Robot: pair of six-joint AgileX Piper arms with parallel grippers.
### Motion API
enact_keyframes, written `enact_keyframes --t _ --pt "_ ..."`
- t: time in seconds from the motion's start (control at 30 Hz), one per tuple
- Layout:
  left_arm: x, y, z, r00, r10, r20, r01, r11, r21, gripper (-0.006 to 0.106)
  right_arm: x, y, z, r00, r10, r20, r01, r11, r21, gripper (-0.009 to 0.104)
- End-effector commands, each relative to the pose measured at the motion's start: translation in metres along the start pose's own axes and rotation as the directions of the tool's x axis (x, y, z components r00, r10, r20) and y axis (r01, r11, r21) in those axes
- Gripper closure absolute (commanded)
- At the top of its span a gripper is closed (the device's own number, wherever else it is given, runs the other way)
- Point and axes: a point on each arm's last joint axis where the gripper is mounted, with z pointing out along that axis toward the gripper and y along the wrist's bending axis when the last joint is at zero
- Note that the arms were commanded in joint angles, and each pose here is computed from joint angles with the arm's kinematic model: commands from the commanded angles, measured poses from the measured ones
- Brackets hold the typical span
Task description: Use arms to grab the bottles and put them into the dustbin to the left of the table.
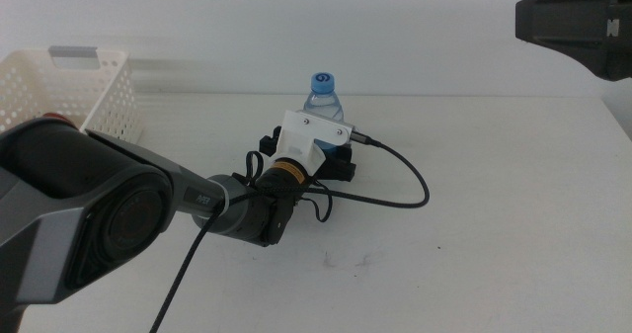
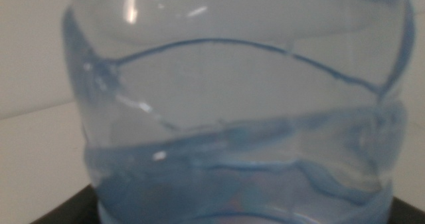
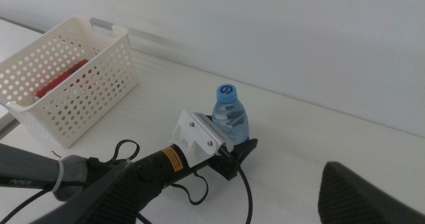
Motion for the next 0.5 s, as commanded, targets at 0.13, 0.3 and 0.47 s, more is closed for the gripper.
enact_keyframes --t 0.13,0.3,0.47 --pt "-0.009 0.004 -0.003 1.000 -0.002 0.018 0.003 0.999 -0.039 0.036 0.000 0.000 0.000 1.000 -0.010 0.010 0.010 1.000 0.004 0.014" --pt "-0.043 0.006 -0.036 0.997 -0.030 -0.067 0.028 0.999 -0.040 0.067 0.000 0.000 0.000 1.000 -0.010 0.010 0.010 1.000 0.004 0.014" --pt "-0.085 0.007 -0.086 0.964 -0.082 -0.251 0.077 0.997 -0.030 0.091 0.000 0.000 0.000 1.000 -0.010 0.010 0.010 1.000 0.004 0.014"
